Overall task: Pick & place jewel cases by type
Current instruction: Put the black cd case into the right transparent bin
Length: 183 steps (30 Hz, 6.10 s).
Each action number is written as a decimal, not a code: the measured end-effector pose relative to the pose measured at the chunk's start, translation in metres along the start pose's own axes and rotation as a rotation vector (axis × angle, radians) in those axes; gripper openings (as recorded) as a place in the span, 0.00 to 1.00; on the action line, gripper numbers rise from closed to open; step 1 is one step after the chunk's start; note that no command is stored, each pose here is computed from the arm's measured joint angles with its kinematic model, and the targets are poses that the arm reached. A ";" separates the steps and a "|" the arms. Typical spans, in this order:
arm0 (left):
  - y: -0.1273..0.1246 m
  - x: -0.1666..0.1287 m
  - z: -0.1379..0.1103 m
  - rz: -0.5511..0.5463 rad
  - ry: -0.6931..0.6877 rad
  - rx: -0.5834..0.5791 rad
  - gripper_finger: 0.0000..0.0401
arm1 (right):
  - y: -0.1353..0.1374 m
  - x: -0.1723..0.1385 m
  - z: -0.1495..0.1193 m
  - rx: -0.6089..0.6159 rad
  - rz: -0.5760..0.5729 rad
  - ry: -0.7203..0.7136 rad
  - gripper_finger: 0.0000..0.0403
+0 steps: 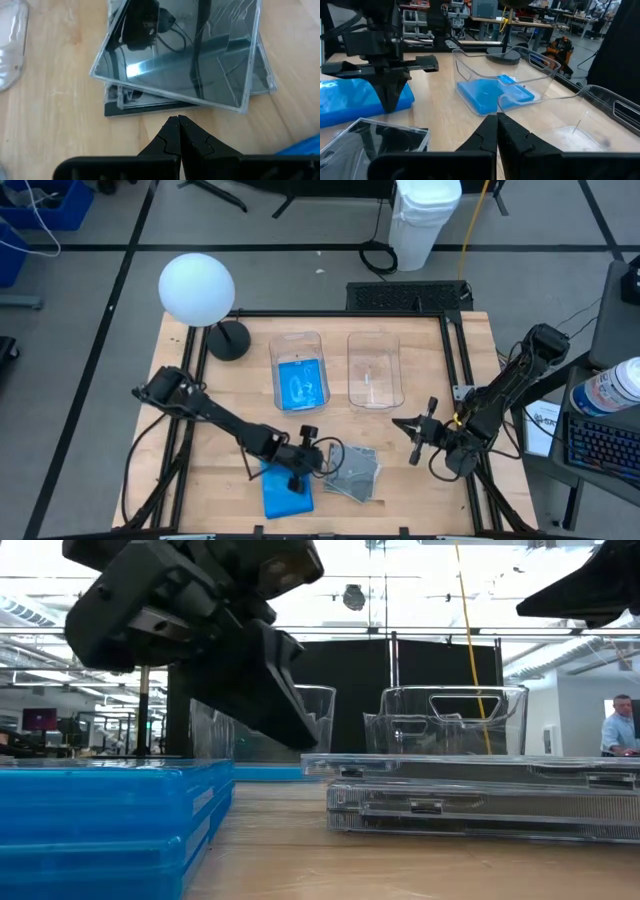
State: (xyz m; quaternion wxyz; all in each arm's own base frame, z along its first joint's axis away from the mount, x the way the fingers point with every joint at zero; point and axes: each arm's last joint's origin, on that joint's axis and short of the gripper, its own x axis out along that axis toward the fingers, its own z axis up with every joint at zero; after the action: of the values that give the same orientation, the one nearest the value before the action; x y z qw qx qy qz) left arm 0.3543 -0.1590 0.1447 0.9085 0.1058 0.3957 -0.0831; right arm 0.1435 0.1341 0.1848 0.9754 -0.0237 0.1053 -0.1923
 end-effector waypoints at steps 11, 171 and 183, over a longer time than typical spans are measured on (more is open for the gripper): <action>0.001 0.009 0.006 -0.032 0.007 -0.007 0.00 | 0.001 0.000 0.000 0.011 0.018 0.007 0.00; 0.025 0.038 0.029 -0.019 0.018 0.006 0.00 | 0.001 0.000 0.001 -0.024 0.023 0.007 0.00; 0.029 0.039 0.033 -0.052 -0.020 0.006 0.00 | 0.001 0.000 0.001 -0.025 0.023 0.007 0.00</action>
State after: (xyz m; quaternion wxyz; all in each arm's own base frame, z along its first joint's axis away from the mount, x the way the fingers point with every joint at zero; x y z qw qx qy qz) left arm 0.4108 -0.1419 0.1414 0.9096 0.0973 0.3889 -0.1088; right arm 0.1442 0.1350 0.1854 0.9768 -0.0341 0.1111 -0.1797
